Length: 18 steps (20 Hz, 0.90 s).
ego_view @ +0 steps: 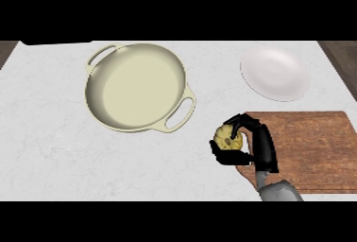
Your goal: Pick the squash from the cutting board and place it in the pot
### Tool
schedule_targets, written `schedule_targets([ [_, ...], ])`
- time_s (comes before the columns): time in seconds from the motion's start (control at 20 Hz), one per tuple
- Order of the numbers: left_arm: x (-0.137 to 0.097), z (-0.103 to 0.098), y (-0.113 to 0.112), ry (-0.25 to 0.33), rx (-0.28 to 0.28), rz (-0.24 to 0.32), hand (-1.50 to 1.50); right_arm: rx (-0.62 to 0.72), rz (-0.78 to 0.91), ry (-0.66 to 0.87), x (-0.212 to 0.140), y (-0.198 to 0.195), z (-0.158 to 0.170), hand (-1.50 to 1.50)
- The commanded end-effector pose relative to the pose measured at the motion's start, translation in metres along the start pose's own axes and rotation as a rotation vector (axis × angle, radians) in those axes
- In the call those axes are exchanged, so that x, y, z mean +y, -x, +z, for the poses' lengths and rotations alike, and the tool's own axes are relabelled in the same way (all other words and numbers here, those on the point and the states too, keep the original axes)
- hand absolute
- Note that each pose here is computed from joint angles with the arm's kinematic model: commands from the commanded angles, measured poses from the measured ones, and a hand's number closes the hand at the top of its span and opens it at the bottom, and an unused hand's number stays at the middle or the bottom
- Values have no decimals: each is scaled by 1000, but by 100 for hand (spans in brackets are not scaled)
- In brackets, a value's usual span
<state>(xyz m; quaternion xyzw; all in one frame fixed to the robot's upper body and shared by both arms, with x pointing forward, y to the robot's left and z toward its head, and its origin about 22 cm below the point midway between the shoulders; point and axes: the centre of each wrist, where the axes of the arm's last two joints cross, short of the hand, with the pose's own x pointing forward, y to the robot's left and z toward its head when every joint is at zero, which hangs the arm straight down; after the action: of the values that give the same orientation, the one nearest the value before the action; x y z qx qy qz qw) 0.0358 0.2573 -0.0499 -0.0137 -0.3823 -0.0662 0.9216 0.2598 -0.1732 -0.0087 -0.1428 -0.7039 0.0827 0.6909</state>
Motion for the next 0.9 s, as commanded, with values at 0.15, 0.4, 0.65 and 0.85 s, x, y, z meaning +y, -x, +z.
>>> schedule_targets([
  [0.15, 18, -45, -104, -24, -438, -60, 0, -144, 52, -22, 18, -7, 12, 150],
  [0.4, 10, -48, -97, -17, -423, -55, 0, -208, 147, 8, 20, -15, 14, 150],
  [0.65, 19, -44, -98, -25, -423, -65, 0, -275, 250, 16, 28, -30, 12, 150],
  [0.85, 14, -44, -94, -31, -424, -74, 0, -299, 291, 46, 30, -58, -7, 150],
])
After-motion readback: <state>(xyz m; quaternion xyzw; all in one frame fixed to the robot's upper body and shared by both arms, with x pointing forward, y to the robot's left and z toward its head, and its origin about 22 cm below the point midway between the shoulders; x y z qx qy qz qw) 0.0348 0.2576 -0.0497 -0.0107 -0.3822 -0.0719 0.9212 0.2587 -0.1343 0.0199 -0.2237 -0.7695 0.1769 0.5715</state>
